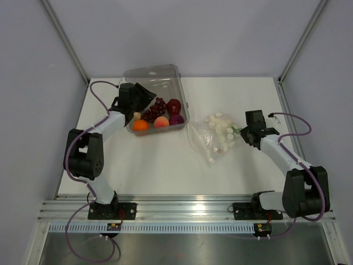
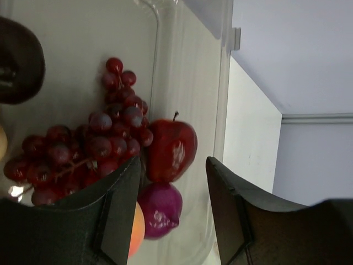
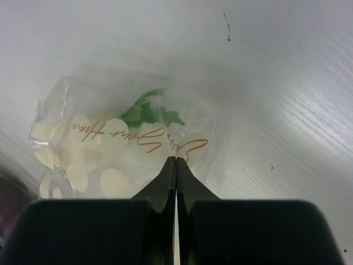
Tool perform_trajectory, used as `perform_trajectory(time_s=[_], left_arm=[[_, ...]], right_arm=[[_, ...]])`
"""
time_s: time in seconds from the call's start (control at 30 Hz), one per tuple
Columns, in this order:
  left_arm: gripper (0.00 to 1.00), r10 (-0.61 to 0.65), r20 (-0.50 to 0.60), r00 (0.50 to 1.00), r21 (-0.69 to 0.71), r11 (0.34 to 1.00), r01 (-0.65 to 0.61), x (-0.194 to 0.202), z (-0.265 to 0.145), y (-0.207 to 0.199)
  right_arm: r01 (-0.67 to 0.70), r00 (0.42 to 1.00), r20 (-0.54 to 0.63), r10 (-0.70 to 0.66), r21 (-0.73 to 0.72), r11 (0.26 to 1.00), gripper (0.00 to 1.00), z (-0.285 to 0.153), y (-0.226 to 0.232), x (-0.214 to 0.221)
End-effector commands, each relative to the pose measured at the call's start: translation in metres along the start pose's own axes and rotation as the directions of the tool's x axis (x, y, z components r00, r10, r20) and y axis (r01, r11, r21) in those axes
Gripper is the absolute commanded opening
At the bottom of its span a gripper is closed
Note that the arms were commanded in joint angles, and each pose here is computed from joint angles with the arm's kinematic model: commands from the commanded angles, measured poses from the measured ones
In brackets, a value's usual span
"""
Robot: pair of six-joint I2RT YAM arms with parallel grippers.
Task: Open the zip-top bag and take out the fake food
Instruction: Place the fake fruit in the bin.
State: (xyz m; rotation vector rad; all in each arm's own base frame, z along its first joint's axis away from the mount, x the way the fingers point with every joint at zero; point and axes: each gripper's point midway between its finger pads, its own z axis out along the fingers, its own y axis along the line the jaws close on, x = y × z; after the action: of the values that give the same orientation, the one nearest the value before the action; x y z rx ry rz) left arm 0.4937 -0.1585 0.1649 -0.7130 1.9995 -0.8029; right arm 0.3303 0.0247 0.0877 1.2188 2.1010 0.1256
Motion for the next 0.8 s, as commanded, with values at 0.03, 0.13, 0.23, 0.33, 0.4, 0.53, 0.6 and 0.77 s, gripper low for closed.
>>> perform_trajectory(time_s=[0.03, 0.13, 0.23, 0.33, 0.4, 0.53, 0.6, 0.77], left_arm=[[0.54, -0.013, 0.045, 0.999, 0.216, 0.976, 0.003, -0.002, -0.05, -0.064], [0.53, 0.005, 0.007, 1.0, 0.246, 0.969, -0.007, 0.024, -0.064, -0.067], [0.52, 0.035, -0.031, 0.999, 0.278, 0.96, -0.025, 0.047, -0.08, -0.074], [0.51, 0.073, -0.072, 0.995, 0.272, 0.961, -0.051, 0.073, -0.088, -0.065], [0.46, 0.091, -0.085, 0.992, 0.283, 0.957, -0.064, 0.092, -0.094, -0.06], [0.41, 0.151, -0.059, 0.987, 0.284, 0.95, -0.129, 0.121, -0.104, -0.057], [0.34, 0.186, -0.057, 0.981, 0.28, 0.946, -0.163, 0.141, -0.107, -0.053], [0.13, 0.267, -0.132, 0.955, 0.292, 0.931, -0.219, 0.188, -0.106, -0.043]], right_arm=[[0.002, 1.0, 0.017, -0.001, -0.046, 0.999, 0.0, -0.006, 0.008, -0.007], [0.004, 1.0, 0.016, -0.003, -0.05, 0.999, 0.0, -0.007, 0.008, -0.007], [0.004, 1.0, 0.016, -0.003, -0.057, 0.998, 0.0, -0.008, 0.008, -0.007], [0.003, 1.0, 0.018, -0.002, -0.059, 0.998, 0.0, -0.009, 0.008, -0.008], [0.005, 1.0, 0.02, -0.004, -0.061, 0.998, 0.0, -0.01, 0.007, -0.008], [0.008, 1.0, 0.026, -0.006, -0.068, 0.998, 0.0, -0.013, 0.006, -0.008], [0.005, 1.0, 0.023, -0.004, -0.064, 0.998, 0.0, -0.013, 0.004, -0.007], [-0.003, 1.0, 0.027, 0.005, -0.087, 0.996, 0.0, -0.018, 0.001, -0.006]])
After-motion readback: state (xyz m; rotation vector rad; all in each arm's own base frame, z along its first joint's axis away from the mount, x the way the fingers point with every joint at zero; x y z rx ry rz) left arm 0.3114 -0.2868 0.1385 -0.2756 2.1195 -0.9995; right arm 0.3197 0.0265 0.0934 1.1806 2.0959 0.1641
